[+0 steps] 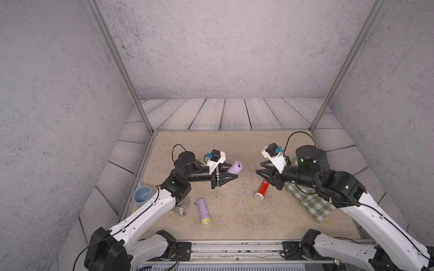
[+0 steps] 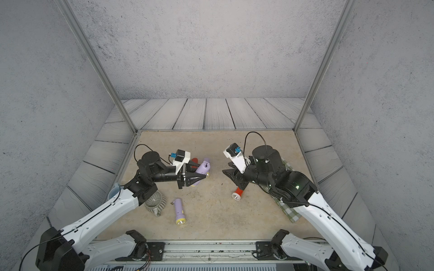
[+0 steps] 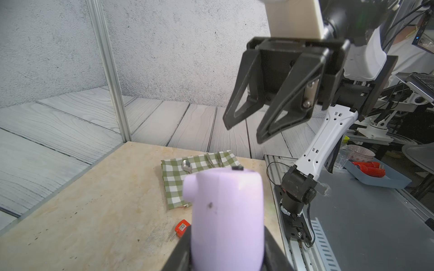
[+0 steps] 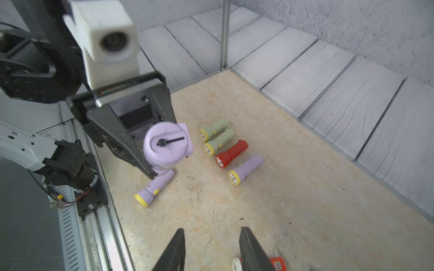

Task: Close the plug at the bottom of the flashlight
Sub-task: Close the plug of the flashlight.

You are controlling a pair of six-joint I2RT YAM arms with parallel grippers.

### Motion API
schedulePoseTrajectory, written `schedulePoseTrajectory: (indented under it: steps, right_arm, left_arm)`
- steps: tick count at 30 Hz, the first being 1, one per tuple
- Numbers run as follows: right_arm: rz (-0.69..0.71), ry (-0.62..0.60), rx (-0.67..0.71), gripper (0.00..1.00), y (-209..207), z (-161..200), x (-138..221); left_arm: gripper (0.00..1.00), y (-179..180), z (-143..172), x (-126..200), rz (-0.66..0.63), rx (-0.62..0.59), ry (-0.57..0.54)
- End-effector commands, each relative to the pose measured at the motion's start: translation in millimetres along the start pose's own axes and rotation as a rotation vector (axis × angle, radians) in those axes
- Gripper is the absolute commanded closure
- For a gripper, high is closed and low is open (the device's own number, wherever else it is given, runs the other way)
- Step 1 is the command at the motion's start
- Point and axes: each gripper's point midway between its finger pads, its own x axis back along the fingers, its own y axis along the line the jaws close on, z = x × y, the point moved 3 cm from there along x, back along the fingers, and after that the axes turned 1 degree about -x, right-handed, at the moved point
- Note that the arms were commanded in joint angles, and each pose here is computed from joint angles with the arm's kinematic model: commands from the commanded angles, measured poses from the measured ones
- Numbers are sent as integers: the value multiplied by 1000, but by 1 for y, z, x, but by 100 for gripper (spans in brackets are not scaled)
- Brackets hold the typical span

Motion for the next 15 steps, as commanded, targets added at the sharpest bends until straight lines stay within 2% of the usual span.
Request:
schedulePoseTrajectory:
  steps: [1,9,15]
  right_arm:
    - [-68,-27,27,59,10,-23,-2]
    - [-227,-64,118,57,42,-45,-20]
    - [-281,-11,131,54,54,-35,-33]
  left_arm:
    - [100,-8,-11,0,41,-49,-22]
    - [100,-12,-8,-4,117,-28,-9]
    - [100,-15,-7,-4,142,-35,-5]
